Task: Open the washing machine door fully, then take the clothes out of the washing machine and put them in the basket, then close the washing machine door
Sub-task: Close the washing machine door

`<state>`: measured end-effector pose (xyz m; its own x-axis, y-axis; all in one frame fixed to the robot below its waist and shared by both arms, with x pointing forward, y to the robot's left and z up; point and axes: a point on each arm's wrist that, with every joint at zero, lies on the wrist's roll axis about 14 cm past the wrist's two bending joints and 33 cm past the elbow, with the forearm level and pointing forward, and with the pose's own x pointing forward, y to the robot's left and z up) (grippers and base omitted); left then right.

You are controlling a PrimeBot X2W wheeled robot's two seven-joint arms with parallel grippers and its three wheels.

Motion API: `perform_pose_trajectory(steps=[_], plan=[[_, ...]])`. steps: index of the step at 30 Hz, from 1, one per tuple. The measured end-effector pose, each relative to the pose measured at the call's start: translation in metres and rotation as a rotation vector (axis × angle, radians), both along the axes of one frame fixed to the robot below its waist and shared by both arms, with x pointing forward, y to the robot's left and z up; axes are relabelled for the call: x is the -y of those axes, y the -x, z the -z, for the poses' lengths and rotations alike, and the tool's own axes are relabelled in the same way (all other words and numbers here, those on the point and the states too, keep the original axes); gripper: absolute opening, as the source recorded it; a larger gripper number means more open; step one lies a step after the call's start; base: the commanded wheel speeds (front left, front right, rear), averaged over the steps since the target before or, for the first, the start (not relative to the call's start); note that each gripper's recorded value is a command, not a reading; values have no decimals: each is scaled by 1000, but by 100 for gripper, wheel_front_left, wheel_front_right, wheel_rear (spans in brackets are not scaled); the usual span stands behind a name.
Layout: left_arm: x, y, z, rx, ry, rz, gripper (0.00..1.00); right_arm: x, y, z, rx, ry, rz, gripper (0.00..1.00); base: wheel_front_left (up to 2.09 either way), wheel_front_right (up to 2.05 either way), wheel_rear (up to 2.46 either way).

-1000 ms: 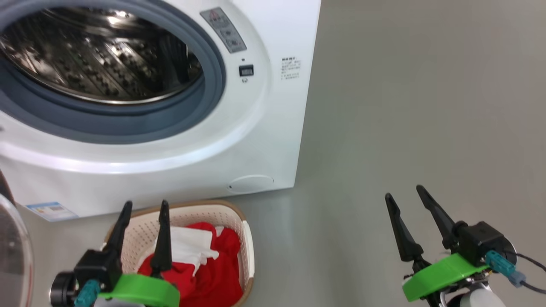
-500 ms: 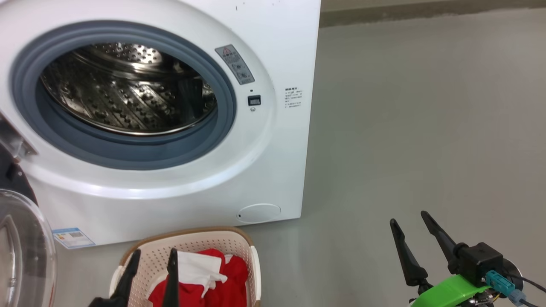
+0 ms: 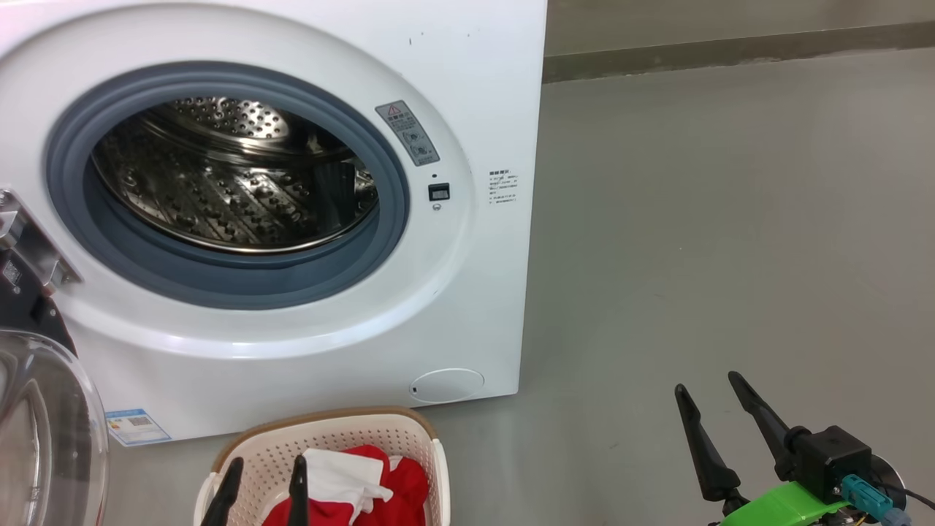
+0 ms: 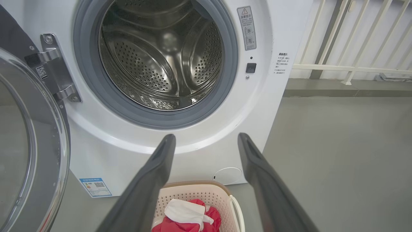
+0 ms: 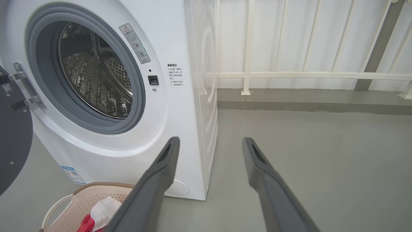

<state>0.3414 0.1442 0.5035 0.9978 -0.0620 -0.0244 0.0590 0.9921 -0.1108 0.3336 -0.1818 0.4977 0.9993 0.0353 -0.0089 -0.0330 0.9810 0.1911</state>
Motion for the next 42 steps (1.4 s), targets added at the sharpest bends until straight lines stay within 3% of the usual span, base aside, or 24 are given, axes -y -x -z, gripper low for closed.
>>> perform_pose_trajectory(steps=[28, 42], plan=[[-3, 4, -2, -2, -20, -3, 100, -3, 5, 0, -3, -4, -8, 100, -4, 4, 0], [-3, 7, -2, 2, -21, -2, 100, -5, 4, -1, 3, -4, -17, 100, -130, 130, 0]])
